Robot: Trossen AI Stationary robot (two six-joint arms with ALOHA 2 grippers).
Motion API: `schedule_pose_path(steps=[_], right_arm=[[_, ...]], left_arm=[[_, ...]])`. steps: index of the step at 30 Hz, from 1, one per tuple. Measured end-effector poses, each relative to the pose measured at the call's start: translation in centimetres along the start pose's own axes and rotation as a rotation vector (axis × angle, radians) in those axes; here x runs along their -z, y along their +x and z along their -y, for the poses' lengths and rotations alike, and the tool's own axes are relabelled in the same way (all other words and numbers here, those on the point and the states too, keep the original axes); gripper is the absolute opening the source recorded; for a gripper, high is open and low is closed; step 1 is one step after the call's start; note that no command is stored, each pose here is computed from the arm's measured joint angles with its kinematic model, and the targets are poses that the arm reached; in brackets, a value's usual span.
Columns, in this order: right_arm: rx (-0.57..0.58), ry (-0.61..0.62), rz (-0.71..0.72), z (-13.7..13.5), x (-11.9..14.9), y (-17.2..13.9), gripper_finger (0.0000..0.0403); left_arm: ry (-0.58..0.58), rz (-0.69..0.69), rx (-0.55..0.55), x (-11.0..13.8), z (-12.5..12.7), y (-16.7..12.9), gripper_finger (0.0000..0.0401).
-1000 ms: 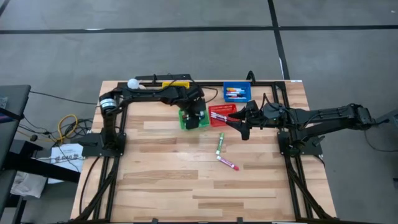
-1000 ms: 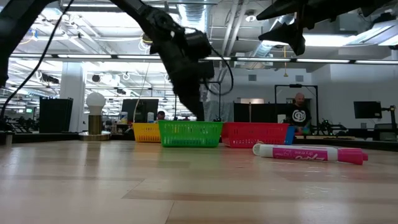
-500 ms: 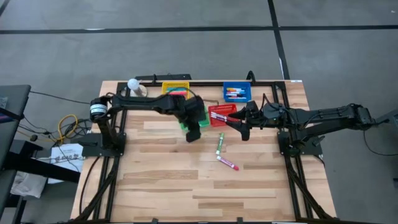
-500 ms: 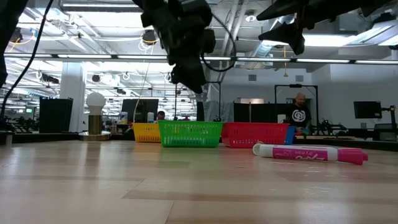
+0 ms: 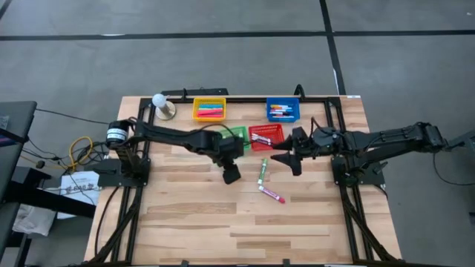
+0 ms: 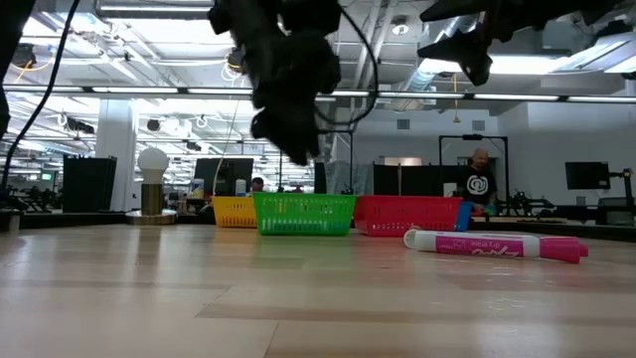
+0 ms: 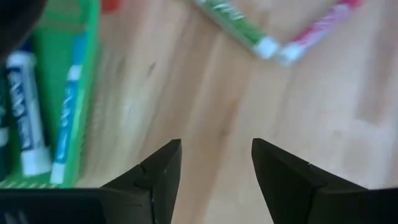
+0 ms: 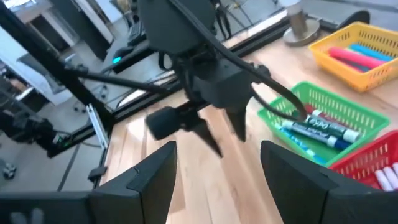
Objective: Pick & Place Markers
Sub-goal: Adjust the green bin, then put the large pink marker into the green bin
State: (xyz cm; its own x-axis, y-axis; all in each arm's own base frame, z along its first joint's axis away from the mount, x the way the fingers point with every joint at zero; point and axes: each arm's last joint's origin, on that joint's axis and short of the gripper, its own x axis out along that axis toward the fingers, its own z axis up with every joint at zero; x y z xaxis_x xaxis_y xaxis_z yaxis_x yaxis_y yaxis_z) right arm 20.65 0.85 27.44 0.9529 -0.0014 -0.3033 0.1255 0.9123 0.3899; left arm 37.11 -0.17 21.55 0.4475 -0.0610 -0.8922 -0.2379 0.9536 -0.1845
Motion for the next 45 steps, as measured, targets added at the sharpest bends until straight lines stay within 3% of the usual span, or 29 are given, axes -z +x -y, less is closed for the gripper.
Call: schedule_pose_path(steps=[8, 16, 23, 27, 30, 33, 39, 45], right_arm=[[-0.029, -0.017, -0.047, -0.8, 0.7, -0.1, 0.0224], [-0.047, -0.024, -0.055, -1.2, 0.9, -0.1, 0.0224], [-0.045, -0.016, -0.054, -1.2, 0.9, -0.1, 0.0224], [-0.045, -0.016, -0.054, -1.2, 0.9, -0.1, 0.0224], [-0.071, -0.016, -0.067, -1.3, 1.0, -0.1, 0.0224], [-0.125, -0.017, -0.127, -1.4, 1.3, -0.2, 0.0224], [-0.128, 0.052, -0.302, -1.0, 2.7, -0.3, 0.0224], [-0.128, 0.059, -0.327, -0.9, 3.0, 0.1, 0.0224]], left_arm=[[-0.080, -0.030, -0.124, 3.5, -1.7, 3.1, 0.0195], [-0.130, -0.084, -0.165, 5.5, -4.2, 4.4, 0.0195], [-0.154, -0.053, -0.161, 5.1, -5.1, 4.4, 0.0195], [-0.236, -0.084, -0.059, 5.2, -4.7, 4.2, 0.0195], [-0.288, -0.122, 0.043, 5.5, -3.5, 3.1, 0.0195], [-0.290, -0.103, 0.066, 5.8, -2.0, 0.9, 0.0195], [-0.274, 0.145, -0.022, 5.9, 0.1, -5.4, 0.0195], [-0.273, 0.385, -0.130, 8.0, 0.0, -10.4, 0.0195]])
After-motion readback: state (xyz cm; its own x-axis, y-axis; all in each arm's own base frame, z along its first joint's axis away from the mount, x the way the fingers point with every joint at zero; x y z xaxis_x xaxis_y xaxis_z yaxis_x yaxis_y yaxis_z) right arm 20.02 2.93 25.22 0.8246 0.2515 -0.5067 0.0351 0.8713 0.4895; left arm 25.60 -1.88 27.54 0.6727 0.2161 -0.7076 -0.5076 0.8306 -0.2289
